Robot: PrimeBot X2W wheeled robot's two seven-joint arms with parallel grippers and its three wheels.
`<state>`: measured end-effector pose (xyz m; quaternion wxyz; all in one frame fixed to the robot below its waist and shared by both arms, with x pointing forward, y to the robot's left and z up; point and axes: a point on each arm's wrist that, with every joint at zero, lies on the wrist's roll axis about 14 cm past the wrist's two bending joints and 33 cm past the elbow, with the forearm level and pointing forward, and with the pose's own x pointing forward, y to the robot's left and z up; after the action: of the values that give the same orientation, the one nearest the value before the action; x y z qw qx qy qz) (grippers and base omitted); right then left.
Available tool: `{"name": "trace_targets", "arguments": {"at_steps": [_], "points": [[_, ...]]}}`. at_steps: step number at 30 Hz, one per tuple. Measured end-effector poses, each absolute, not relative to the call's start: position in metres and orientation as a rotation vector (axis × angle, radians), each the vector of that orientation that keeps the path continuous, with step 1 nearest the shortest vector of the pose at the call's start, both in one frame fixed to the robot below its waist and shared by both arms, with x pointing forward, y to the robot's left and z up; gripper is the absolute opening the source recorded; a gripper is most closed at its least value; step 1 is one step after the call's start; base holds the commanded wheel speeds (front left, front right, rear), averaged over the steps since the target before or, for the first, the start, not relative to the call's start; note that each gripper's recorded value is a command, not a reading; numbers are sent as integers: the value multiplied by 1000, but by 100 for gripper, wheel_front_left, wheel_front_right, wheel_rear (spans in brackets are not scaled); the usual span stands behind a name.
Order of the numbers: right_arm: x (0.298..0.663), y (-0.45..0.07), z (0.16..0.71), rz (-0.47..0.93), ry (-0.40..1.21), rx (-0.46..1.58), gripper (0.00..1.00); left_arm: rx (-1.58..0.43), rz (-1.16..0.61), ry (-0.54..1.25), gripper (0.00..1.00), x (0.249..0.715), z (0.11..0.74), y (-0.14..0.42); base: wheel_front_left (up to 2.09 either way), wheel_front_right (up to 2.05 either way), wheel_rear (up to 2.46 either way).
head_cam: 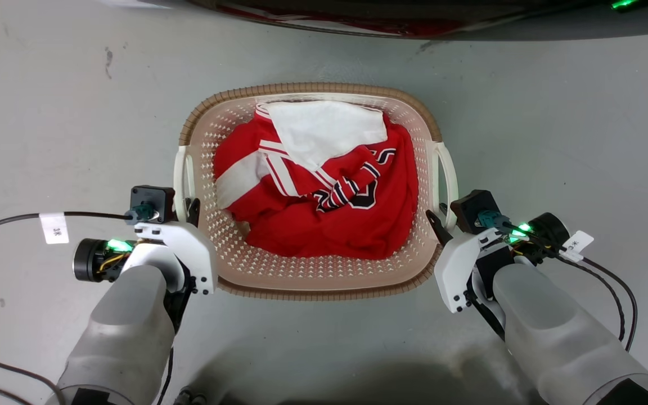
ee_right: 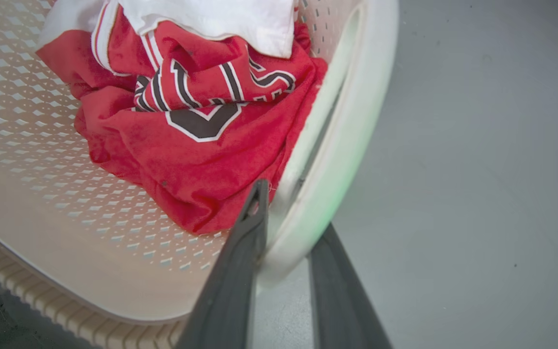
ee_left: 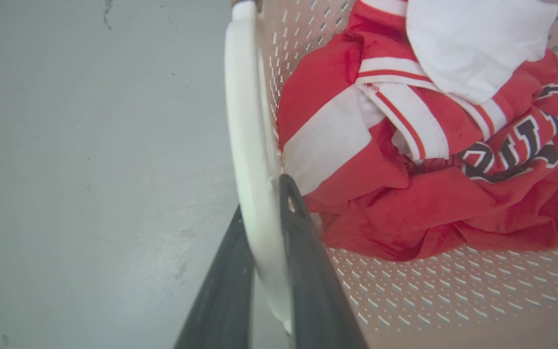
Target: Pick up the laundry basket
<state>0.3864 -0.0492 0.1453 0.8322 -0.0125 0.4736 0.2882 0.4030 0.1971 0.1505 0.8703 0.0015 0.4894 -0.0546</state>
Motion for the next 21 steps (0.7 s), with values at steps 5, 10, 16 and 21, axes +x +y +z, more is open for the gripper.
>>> {"name": "trace_targets", "arguments": {"at_steps": [5,10,16,21], "points": [[387,-52,153,613,1000,-48,0,-9,-119,1013,0,402,160,192,0,0,0],[384,-55,171,614,990,-65,0,-16,-129,1034,0,392,174,187,0,0,0],[377,-60,200,599,966,-77,0,-6,-170,1059,0,375,196,178,0,0,0],[365,-66,224,577,966,-85,0,-10,-189,1054,0,366,218,172,0,0,0]]}}
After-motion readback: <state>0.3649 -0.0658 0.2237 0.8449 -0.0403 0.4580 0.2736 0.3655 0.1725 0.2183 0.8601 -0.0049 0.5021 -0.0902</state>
